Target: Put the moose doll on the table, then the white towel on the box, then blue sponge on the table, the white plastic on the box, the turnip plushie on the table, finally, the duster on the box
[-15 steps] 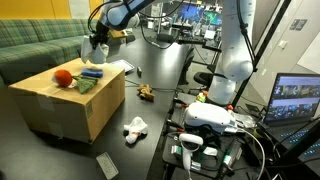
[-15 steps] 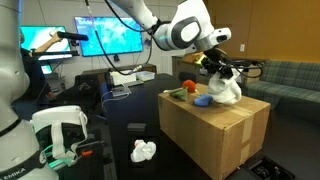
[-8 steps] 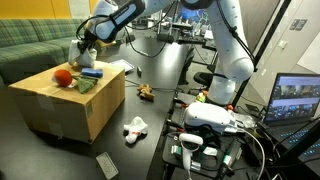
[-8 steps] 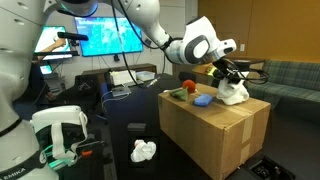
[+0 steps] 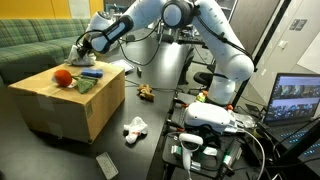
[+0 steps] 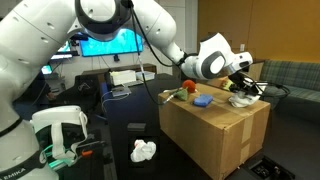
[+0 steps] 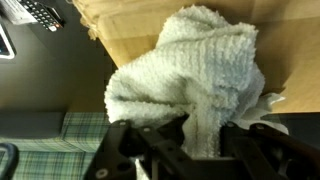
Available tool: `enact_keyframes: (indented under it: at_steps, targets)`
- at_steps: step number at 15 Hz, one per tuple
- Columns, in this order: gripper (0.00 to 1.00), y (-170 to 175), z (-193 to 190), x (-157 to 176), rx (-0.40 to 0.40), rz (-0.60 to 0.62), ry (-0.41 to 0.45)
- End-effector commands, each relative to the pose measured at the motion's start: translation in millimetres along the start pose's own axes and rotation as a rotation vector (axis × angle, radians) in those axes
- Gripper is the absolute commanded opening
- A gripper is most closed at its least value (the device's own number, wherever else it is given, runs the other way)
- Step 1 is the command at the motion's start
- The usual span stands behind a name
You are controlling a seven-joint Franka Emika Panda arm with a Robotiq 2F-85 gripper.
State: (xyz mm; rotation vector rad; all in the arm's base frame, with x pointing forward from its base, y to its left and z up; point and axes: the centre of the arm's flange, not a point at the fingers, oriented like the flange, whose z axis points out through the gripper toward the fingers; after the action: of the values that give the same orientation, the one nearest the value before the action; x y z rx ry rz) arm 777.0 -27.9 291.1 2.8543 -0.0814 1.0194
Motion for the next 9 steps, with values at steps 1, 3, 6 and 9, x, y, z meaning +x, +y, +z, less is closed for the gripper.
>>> enact_keyframes:
  at_steps: [1,3,6,9]
  targets:
    - [0.40,-1.5,18.1,25.4,-0.023,0.001,0.022]
    - [0.44,0.8,10.0,27.3,0.003,-0.029,-0.030]
    - [0.67,4.3,-21.4,23.3,0.062,-0.077,-0.142]
    - [0.88,14.4,-55.4,25.0,0.134,-0.118,-0.243]
